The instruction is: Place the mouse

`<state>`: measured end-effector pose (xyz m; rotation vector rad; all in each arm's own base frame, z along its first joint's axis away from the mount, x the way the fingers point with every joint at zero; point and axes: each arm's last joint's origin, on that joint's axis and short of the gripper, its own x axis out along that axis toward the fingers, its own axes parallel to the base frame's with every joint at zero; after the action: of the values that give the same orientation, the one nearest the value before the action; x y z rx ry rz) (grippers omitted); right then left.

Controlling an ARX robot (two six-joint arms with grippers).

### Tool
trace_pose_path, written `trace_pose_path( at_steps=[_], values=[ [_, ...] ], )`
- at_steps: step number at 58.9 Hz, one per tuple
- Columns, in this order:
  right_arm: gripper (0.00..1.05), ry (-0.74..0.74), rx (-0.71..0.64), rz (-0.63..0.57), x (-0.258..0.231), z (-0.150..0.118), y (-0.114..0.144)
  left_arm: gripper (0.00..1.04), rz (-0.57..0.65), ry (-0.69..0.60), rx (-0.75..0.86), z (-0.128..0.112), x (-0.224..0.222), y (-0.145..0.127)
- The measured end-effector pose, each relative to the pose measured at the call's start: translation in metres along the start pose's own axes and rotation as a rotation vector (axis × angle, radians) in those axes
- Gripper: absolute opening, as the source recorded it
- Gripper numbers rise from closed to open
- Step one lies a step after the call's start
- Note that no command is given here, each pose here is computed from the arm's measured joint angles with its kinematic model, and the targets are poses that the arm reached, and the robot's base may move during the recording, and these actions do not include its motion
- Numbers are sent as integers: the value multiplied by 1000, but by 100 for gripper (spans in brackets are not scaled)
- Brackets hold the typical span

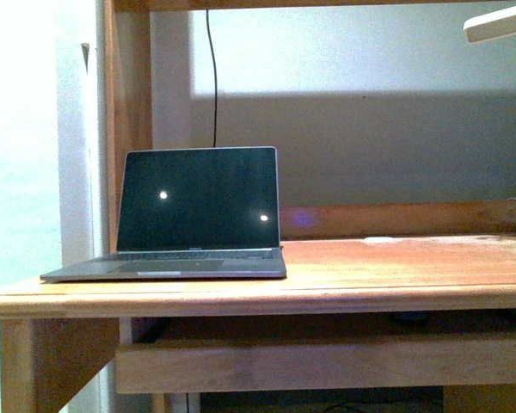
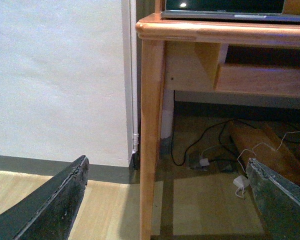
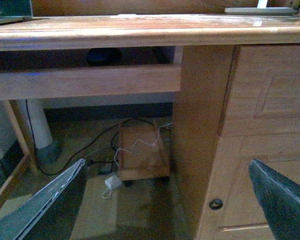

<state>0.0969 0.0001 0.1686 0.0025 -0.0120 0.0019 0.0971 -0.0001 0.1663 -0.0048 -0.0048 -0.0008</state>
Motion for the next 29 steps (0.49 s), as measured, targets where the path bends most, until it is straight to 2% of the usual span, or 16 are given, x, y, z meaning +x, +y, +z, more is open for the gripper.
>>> trace_pose_path(
  at_steps=[8, 11, 14, 19, 29],
  values=[
    [97, 0, 0, 0, 0, 0, 0, 97, -11, 5, -7, 0, 0, 0],
    [97, 0, 0, 0, 0, 0, 0, 97, -172, 160, -96, 0, 3, 1],
    [97, 0, 0, 2, 0, 0, 0, 97, -282, 246, -121, 4, 12, 2],
    [97, 0, 0, 0, 0, 0, 0, 97, -356, 292, -46, 17, 31, 6],
    [97, 0, 0, 0, 0, 0, 0, 97, -335, 238, 292, 24, 67, 19]
  ],
)
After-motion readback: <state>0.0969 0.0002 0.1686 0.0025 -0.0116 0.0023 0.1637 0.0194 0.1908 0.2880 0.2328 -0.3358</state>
